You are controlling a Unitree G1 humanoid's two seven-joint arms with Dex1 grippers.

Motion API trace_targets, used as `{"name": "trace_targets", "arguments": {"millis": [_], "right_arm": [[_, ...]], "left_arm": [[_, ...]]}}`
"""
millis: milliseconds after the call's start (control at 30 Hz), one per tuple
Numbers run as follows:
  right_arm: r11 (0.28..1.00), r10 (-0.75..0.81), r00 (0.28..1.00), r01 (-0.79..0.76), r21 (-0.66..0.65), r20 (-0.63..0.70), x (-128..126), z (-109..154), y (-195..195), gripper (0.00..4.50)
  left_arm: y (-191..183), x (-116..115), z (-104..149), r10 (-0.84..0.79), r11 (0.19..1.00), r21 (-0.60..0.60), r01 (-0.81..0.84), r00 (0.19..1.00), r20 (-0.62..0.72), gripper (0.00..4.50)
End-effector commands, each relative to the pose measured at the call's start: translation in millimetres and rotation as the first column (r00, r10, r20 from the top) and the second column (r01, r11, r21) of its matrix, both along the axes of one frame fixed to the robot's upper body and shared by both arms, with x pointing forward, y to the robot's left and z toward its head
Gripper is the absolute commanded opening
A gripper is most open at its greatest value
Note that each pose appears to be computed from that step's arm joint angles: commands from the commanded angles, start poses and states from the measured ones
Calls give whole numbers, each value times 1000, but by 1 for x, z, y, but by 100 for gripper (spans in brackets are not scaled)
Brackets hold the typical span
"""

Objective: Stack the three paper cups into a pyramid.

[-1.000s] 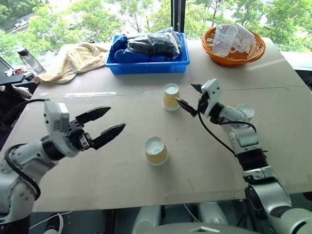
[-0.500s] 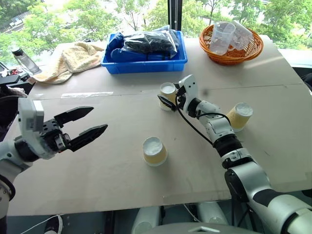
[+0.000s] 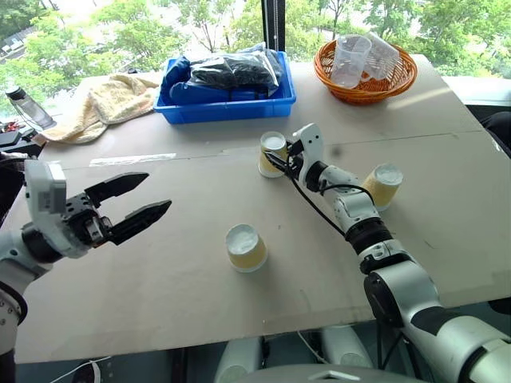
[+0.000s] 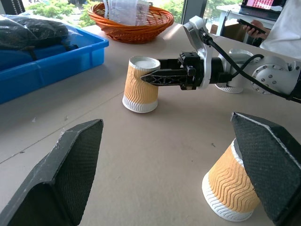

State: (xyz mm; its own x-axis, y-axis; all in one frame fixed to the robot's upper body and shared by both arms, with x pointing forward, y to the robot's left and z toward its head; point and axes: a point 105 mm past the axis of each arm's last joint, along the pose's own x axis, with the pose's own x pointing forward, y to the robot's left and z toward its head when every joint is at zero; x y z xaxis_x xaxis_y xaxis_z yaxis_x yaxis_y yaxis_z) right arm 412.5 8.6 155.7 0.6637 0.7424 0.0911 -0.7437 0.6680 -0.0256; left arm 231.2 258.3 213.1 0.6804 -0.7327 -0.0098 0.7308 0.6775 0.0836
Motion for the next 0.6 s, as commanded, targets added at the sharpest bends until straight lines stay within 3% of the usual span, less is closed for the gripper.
{"name": "trace_targets", "arguments": {"millis": [33,167,400,533,600], "right_arm": [[995,75,989,-82,51,125,-17,32,-7,198],[965,251,952,-260,27,177,-65,34,-37,198],[844,524,851,-514,-153,27,-150,5,-79,198],[809,569,821,-568,-155,-39,-175,-12,-77,198],[821,547,836,-545,-173,-36,-174,-18,-73,198]], "left_arm": [[-15,0,1,-77,996,33,77,997,5,450],[-43,-4,-6,-228,971,59,232,972,-61,450],[-65,-8,-2,-404,902,108,418,905,-133,450],[-68,-3,-1,-455,873,131,470,881,-133,450],[-69,-2,0,-479,858,137,495,868,-131,450]]}}
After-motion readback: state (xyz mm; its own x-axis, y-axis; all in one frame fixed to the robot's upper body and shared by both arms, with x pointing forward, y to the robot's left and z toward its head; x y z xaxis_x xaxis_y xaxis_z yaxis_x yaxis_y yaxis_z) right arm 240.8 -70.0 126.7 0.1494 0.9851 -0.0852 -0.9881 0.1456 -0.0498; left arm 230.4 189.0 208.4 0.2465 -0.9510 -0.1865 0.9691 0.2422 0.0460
